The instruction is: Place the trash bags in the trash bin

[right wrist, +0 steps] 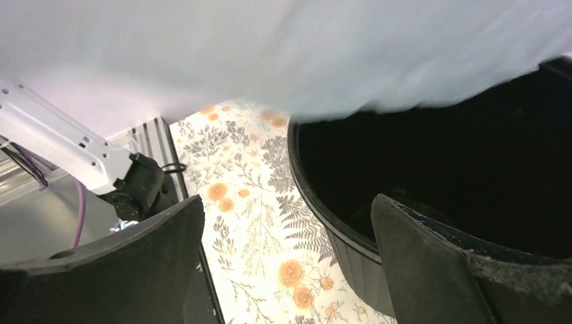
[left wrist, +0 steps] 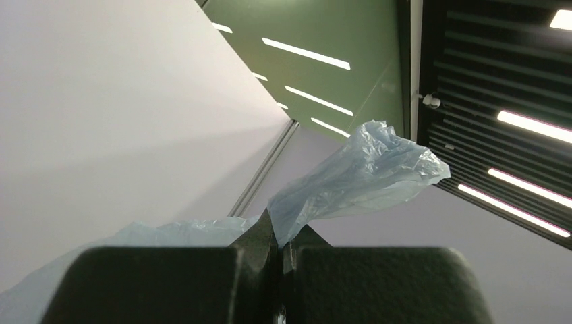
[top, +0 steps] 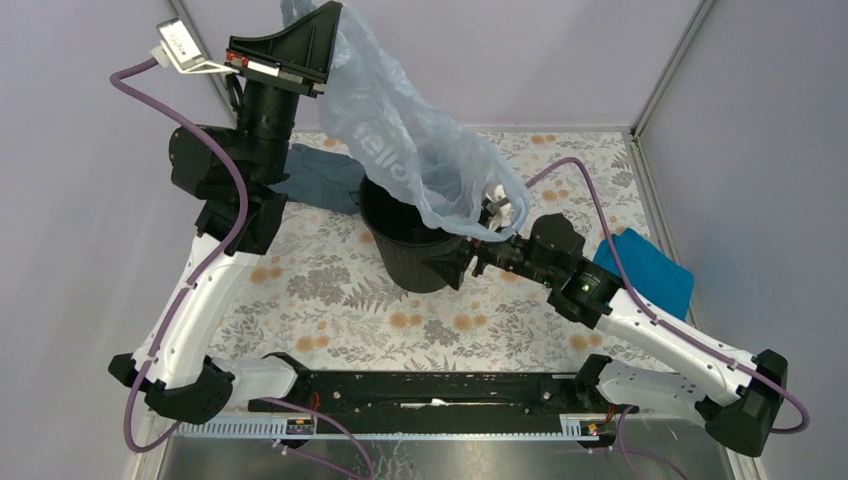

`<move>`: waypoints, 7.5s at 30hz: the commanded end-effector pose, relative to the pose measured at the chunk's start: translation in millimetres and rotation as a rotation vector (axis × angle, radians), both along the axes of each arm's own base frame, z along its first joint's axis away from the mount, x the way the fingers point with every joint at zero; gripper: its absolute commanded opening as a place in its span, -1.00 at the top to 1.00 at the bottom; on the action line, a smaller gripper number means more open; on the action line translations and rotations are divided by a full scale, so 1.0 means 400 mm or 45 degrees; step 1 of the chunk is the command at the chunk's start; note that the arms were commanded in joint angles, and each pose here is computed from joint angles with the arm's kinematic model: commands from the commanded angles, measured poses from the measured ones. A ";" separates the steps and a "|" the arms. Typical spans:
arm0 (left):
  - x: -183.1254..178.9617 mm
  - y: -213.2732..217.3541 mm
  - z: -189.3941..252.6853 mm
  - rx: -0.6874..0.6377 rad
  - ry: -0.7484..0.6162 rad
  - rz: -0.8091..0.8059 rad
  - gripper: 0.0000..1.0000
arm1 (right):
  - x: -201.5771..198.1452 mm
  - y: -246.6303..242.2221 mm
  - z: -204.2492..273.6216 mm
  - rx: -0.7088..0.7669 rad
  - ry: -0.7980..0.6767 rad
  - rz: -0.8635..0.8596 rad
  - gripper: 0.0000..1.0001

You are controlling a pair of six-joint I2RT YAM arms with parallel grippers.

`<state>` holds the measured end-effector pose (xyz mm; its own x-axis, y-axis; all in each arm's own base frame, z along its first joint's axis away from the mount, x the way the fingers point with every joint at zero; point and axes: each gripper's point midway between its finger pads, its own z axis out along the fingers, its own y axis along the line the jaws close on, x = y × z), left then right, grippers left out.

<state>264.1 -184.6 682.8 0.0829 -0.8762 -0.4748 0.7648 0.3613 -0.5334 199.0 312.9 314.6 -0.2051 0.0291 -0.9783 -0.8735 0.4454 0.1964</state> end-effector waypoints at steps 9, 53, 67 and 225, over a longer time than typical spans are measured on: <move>-0.001 0.017 0.040 -0.146 -0.031 -0.033 1.00 | -0.092 -0.201 0.385 0.743 -0.269 -0.184 -0.99; -0.016 -0.013 -0.428 0.619 0.397 0.136 -0.97 | 0.278 -0.187 0.364 -0.037 0.158 -0.912 1.00; -0.058 0.209 -0.597 0.871 0.607 0.586 -0.94 | 0.338 -0.304 0.347 -0.126 0.256 -0.963 1.00; 0.220 0.202 -0.732 0.920 0.847 0.367 1.00 | 0.381 -0.072 0.205 -0.285 0.175 -0.340 -0.91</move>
